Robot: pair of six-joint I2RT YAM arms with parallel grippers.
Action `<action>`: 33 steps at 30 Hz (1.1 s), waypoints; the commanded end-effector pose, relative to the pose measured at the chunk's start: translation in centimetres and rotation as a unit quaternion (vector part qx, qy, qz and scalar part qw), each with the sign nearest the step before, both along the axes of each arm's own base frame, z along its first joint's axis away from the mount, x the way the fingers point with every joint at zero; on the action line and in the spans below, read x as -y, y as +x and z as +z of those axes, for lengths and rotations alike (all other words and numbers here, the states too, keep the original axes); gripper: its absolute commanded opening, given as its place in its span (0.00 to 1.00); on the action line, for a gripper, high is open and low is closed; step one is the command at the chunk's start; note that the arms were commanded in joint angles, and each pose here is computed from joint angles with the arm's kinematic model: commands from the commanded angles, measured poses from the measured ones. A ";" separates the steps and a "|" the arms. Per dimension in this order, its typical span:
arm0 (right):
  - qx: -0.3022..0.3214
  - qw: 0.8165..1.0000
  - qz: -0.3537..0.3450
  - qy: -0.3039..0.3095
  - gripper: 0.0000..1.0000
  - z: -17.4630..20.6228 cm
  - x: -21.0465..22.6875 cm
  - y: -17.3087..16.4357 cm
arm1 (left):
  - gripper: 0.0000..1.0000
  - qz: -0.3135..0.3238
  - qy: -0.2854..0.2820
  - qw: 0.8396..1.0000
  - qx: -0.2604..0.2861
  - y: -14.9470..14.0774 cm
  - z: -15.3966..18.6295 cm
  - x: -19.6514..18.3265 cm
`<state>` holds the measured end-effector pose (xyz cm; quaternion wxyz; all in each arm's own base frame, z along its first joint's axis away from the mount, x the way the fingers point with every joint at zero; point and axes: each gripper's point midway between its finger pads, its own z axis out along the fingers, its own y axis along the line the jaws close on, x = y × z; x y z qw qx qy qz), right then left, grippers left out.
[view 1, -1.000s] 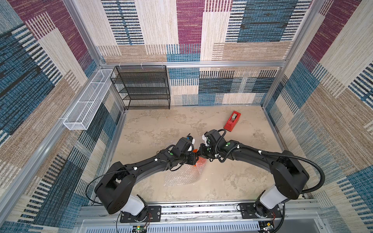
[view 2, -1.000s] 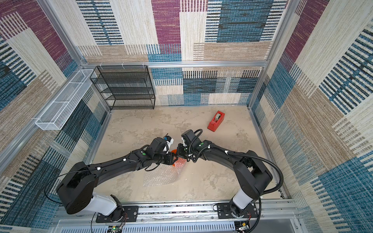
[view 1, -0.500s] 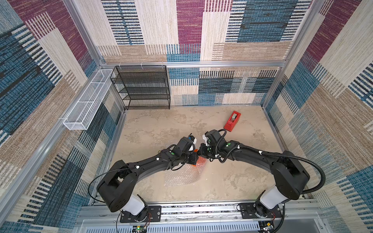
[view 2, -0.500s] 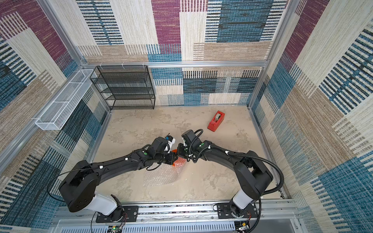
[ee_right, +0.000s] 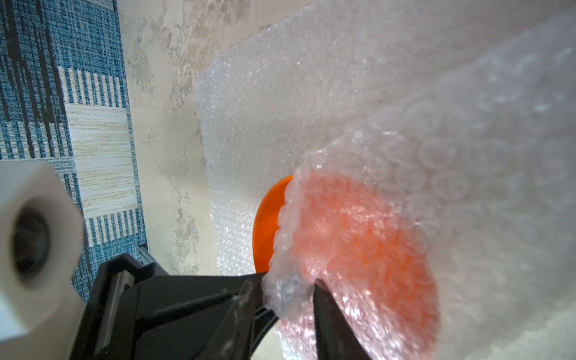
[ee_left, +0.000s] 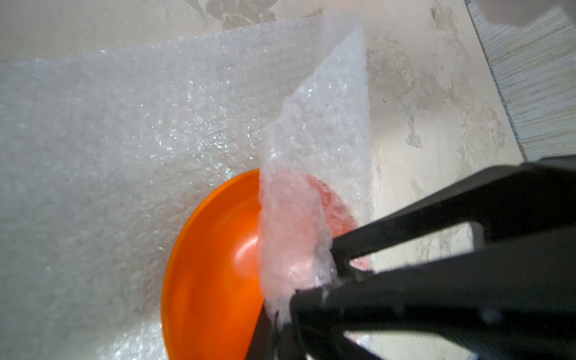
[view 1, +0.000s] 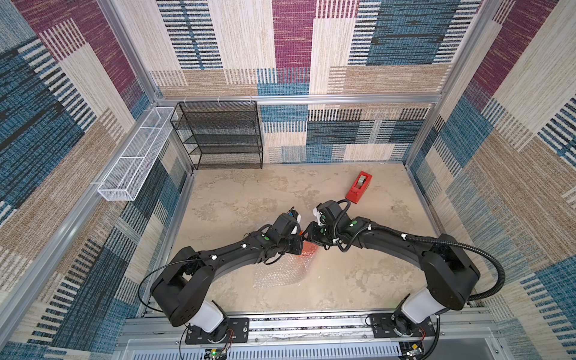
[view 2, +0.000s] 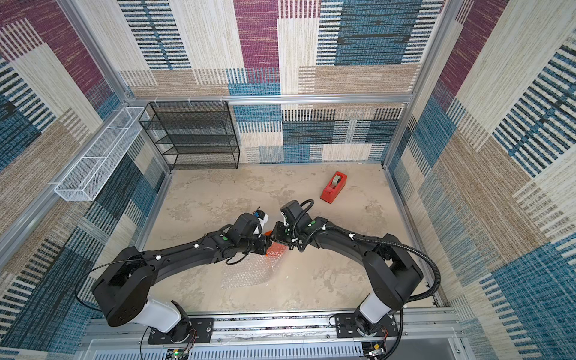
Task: Wrap bowls in bubble wrap
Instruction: Wrap the bowl in bubble wrap.
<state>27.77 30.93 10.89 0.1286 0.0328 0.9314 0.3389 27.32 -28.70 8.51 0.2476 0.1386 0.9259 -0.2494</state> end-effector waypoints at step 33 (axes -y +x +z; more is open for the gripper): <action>0.047 0.992 -0.105 -0.047 0.57 0.3 10.2 4.3 | 0.00 0.081 0.046 0.996 0.002 0.2 -0.4 -3.5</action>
